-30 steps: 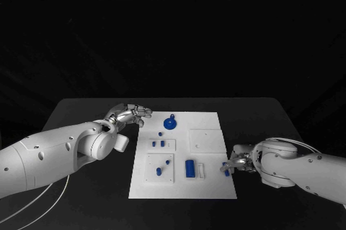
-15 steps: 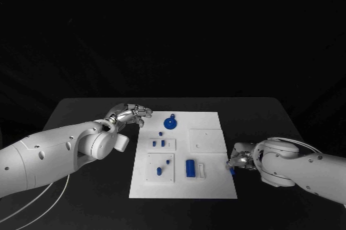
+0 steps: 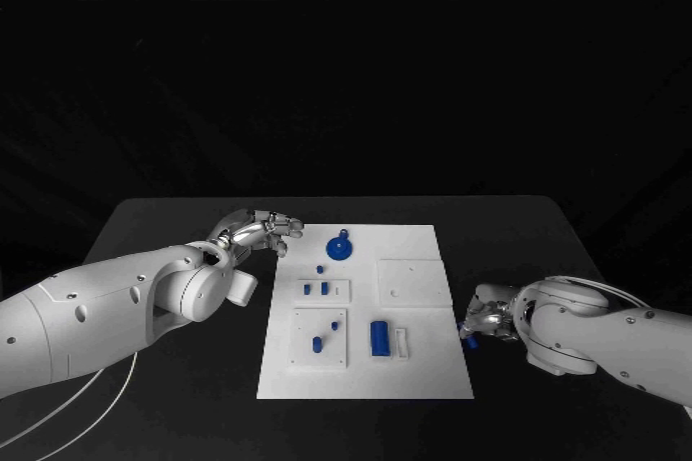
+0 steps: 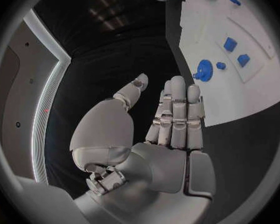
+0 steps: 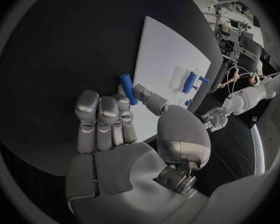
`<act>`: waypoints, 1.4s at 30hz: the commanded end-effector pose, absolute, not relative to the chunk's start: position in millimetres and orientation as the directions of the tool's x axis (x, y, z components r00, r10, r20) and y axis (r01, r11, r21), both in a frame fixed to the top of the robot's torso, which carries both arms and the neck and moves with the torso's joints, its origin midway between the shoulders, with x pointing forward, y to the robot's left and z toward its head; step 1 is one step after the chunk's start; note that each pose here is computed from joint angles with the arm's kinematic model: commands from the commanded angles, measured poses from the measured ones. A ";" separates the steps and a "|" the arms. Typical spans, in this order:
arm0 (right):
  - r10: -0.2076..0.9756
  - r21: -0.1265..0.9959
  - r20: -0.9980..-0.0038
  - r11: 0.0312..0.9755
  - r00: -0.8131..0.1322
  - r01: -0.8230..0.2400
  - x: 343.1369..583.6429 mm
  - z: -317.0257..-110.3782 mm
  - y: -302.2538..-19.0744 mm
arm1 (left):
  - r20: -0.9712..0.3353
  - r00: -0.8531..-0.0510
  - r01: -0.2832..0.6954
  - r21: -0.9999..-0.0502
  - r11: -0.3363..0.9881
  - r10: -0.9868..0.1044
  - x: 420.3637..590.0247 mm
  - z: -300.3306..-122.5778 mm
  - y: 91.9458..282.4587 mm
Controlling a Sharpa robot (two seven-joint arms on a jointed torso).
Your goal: Assemble the parts on the task board
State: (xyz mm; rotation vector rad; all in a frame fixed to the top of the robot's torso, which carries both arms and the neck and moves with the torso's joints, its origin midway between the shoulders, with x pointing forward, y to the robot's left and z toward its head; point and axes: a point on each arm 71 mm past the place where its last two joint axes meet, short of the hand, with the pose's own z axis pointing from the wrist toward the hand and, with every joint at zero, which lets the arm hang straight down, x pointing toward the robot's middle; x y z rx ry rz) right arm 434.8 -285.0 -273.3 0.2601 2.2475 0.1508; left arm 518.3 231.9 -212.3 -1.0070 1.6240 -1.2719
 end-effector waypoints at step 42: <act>0.437 0.461 -0.553 0.870 -0.709 0.175 429.3 -283.6 -188.3 | -0.109 -0.369 -0.102 -0.982 0.156 -0.923 516.2 -211.4 226.7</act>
